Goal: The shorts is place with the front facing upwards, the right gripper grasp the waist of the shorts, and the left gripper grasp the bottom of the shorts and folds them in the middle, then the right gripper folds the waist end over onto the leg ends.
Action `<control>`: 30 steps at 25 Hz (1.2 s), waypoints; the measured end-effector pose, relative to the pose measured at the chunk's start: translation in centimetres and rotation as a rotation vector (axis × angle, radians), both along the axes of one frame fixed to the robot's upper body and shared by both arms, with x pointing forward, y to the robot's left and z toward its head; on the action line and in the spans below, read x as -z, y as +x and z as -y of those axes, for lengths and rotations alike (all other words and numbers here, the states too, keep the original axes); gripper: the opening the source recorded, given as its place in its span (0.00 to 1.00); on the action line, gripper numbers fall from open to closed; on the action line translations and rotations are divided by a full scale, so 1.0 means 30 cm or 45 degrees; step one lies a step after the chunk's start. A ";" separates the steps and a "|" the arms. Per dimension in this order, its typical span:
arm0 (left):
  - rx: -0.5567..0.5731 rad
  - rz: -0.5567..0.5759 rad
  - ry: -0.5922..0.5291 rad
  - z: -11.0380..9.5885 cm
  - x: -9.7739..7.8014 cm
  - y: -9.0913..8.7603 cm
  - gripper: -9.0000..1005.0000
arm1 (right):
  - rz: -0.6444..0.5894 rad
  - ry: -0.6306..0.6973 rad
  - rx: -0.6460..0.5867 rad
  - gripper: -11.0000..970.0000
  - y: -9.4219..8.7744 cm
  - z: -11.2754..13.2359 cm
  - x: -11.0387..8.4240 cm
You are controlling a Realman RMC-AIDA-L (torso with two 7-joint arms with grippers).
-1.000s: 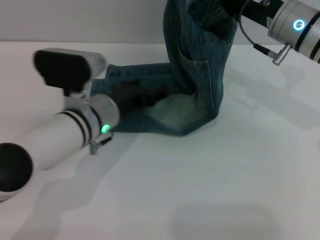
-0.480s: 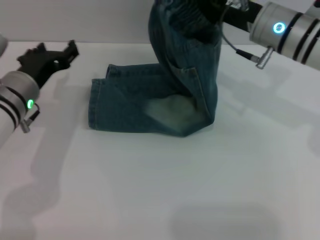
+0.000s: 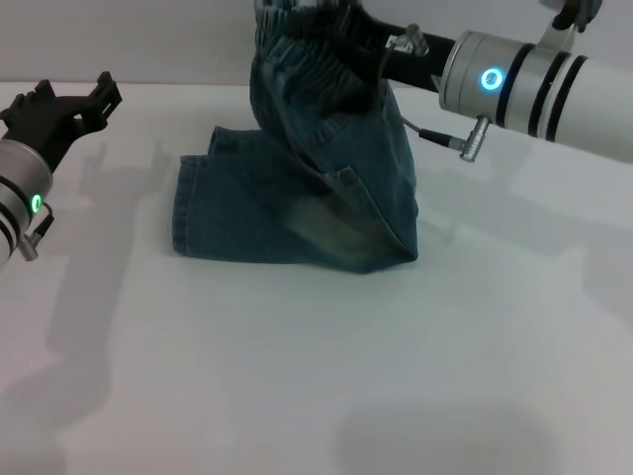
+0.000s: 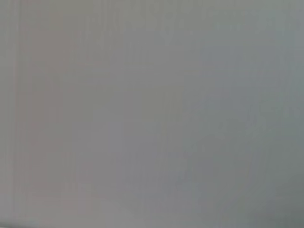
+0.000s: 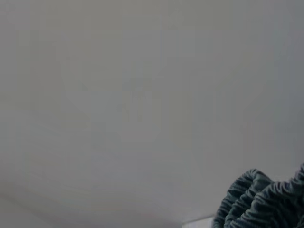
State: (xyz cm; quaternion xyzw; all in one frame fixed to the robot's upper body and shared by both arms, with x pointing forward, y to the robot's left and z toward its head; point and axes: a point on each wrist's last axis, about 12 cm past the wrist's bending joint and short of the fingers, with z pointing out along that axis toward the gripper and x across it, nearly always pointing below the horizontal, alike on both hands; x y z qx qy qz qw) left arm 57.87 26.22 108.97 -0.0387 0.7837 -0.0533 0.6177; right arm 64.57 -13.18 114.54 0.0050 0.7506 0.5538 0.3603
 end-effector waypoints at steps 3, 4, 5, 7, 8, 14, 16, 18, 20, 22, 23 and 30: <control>-0.003 0.005 0.000 0.001 -0.002 0.003 0.76 | -0.020 -0.020 0.020 0.11 0.001 0.003 0.017; -0.002 0.009 0.001 0.004 -0.004 0.004 0.76 | -0.026 -0.026 0.026 0.11 0.002 0.004 0.021; 0.000 0.013 0.001 0.007 -0.005 0.006 0.76 | -0.032 -0.034 0.029 0.11 0.002 0.003 0.026; 0.005 0.021 0.003 0.014 -0.009 0.010 0.76 | -0.034 -0.052 0.020 0.11 0.005 -0.008 0.028; 0.012 0.024 0.004 0.021 -0.012 0.013 0.76 | -0.035 -0.060 0.015 0.11 0.006 -0.013 0.027; 0.054 0.021 0.014 0.057 -0.013 0.035 0.76 | -0.024 -0.084 -0.029 0.11 0.013 -0.046 0.010; 0.093 0.017 0.020 0.089 -0.011 0.042 0.76 | -0.026 -0.100 -0.031 0.14 0.016 -0.053 0.012; 0.118 0.021 0.025 0.109 -0.014 0.048 0.76 | -0.037 -0.111 -0.022 0.17 0.019 -0.052 0.017; 0.146 0.026 0.033 0.134 -0.019 0.057 0.76 | -0.046 -0.123 -0.019 0.23 0.022 -0.052 0.021; 0.161 0.036 0.041 0.150 -0.024 0.063 0.76 | -0.040 -0.151 -0.021 0.32 0.025 -0.053 0.023; 0.161 0.044 0.046 0.154 -0.025 0.067 0.76 | -0.026 -0.179 -0.023 0.37 0.027 -0.053 0.026; 0.138 0.064 0.065 0.141 -0.026 0.071 0.76 | 0.180 -0.471 0.225 0.55 0.026 0.108 0.102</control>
